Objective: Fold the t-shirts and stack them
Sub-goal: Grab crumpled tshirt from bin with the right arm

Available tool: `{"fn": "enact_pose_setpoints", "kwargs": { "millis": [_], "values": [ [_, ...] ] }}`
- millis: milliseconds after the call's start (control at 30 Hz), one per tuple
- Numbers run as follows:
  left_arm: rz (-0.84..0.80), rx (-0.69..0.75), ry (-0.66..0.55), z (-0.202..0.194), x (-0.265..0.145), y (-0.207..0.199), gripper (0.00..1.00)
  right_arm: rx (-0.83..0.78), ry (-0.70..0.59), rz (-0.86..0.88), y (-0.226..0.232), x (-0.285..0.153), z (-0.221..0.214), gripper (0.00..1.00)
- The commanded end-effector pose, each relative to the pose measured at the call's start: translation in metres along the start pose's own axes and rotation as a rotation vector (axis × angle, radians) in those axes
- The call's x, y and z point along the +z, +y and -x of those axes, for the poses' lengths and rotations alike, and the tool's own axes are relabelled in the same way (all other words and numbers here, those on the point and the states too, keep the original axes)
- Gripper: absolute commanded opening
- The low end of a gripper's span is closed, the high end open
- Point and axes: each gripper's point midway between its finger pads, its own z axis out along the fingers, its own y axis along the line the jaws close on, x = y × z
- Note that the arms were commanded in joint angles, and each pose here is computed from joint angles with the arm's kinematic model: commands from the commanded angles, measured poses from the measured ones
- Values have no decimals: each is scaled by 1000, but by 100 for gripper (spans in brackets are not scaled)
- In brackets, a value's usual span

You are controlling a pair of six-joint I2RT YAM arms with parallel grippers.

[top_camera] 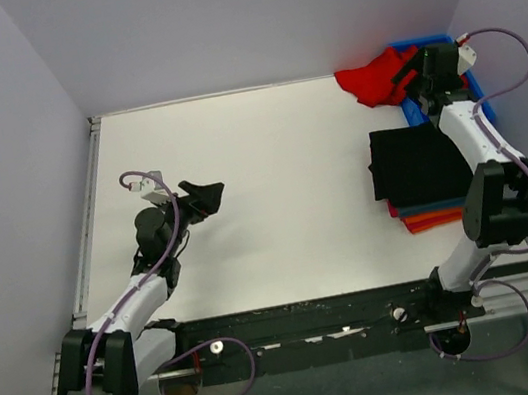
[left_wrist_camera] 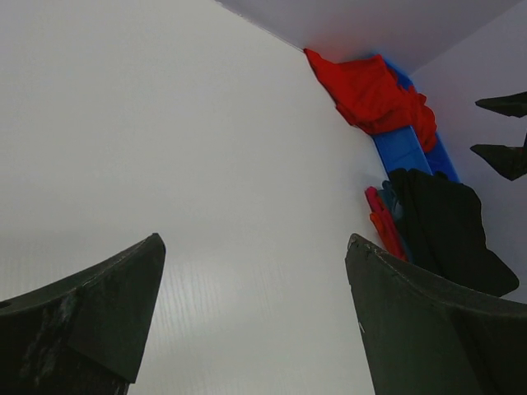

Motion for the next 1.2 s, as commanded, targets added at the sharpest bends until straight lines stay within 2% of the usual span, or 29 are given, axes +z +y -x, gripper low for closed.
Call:
{"fn": "enact_pose_setpoints", "kwargs": {
  "millis": [0, 167, 367, 733, 767, 800, 867, 933, 1167],
  "values": [
    [-55, 6, -1, 1, 1, -12, 99, 101, -21, -163, -32, 32, 21, 98],
    [-55, 0, 16, -3, 4, -11, 99, 208, -14, -239, -62, 73, 32, 98],
    [-56, -7, 43, -9, 9, -8, 99, 341, 49, -267, -84, 123, 18, 98],
    [-48, 2, 50, -9, 11, -7, 99, 435, 71, -296, -102, 190, 5, 95],
    [-43, 3, 49, -9, 11, -5, 99, 442, 67, -295, -103, 194, 6, 87],
    [-44, 7, 46, -8, 11, -6, 99, 443, 66, -293, -105, 198, 5, 73],
    [-40, 10, 45, -8, 11, -5, 99, 428, 67, -264, -100, 203, 7, 31],
    [-42, 12, 43, -7, 11, -6, 99, 377, 59, -218, -88, 198, 17, 1],
    [-48, 17, 43, -7, 10, -8, 99, 243, -231, -121, -26, 101, 94, 1]
  ]
}}
